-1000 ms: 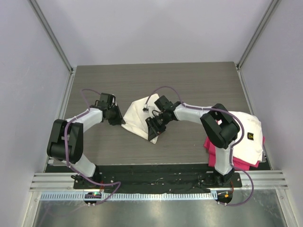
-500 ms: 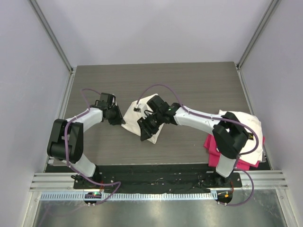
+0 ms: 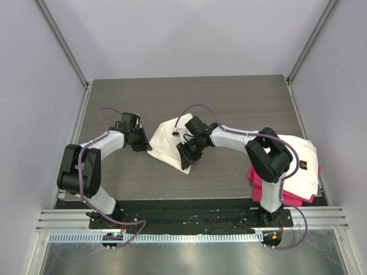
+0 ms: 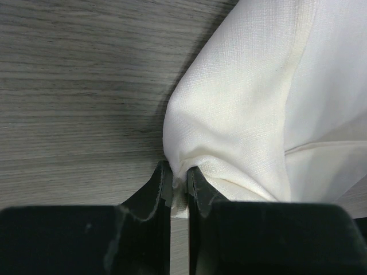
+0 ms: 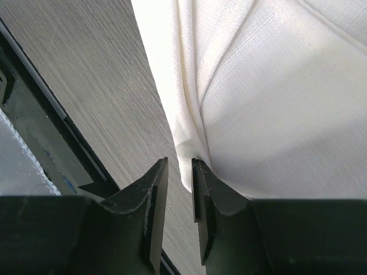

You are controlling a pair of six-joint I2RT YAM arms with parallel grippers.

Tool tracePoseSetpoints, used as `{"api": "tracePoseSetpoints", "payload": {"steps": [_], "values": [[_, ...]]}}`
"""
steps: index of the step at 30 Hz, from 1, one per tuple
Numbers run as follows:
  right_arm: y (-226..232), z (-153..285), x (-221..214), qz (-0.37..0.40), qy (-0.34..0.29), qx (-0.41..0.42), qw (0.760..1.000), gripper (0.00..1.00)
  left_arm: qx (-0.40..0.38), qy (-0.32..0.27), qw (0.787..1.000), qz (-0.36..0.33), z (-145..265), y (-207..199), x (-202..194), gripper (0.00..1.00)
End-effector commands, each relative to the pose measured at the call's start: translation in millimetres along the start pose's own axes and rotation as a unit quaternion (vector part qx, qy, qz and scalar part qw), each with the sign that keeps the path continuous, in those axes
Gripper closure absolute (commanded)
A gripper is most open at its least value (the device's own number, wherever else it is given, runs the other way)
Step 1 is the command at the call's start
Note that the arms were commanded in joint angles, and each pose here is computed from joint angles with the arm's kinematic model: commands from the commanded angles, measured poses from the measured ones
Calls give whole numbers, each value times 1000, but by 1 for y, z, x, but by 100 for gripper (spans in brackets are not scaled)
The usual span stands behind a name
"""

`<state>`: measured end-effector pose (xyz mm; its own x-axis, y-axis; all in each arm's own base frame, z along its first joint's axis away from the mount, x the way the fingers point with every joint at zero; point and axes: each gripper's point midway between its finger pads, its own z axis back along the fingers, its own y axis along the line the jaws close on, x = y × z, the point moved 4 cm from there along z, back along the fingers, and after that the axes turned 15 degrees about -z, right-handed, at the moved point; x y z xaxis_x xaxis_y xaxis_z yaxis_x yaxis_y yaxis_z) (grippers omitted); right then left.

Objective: Fold the napkin, place the utensils inside, and roll it up
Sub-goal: Roll the napkin with the utensil

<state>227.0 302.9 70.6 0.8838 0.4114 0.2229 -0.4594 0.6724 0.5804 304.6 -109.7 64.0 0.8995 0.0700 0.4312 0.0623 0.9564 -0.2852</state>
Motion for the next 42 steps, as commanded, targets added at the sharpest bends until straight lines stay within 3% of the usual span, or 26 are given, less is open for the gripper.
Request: {"api": "tracePoseSetpoints", "payload": {"steps": [1,4,7,12,17,22,34,42], "values": [[13,9,8,25,-16,5,1000,69,39,25,999,-15,0,13,-12,100],[42,26,19,74,-56,0,996,67,35,27,999,-14,1,10,-11,100],[78,49,32,147,-136,-41,979,49,25,31,999,-11,2,7,-10,100],[84,54,59,230,-287,-172,914,40,19,34,999,-6,2,5,-10,100],[99,15,64,291,-322,-227,872,38,15,34,999,-3,3,3,-10,100],[98,-23,65,319,-319,-230,862,39,10,38,999,0,2,2,-12,100],[82,-57,70,360,-273,-255,855,41,8,36,999,0,5,1,-11,100],[56,-73,71,350,-241,-300,854,49,7,32,999,-1,6,1,-11,100]]}}
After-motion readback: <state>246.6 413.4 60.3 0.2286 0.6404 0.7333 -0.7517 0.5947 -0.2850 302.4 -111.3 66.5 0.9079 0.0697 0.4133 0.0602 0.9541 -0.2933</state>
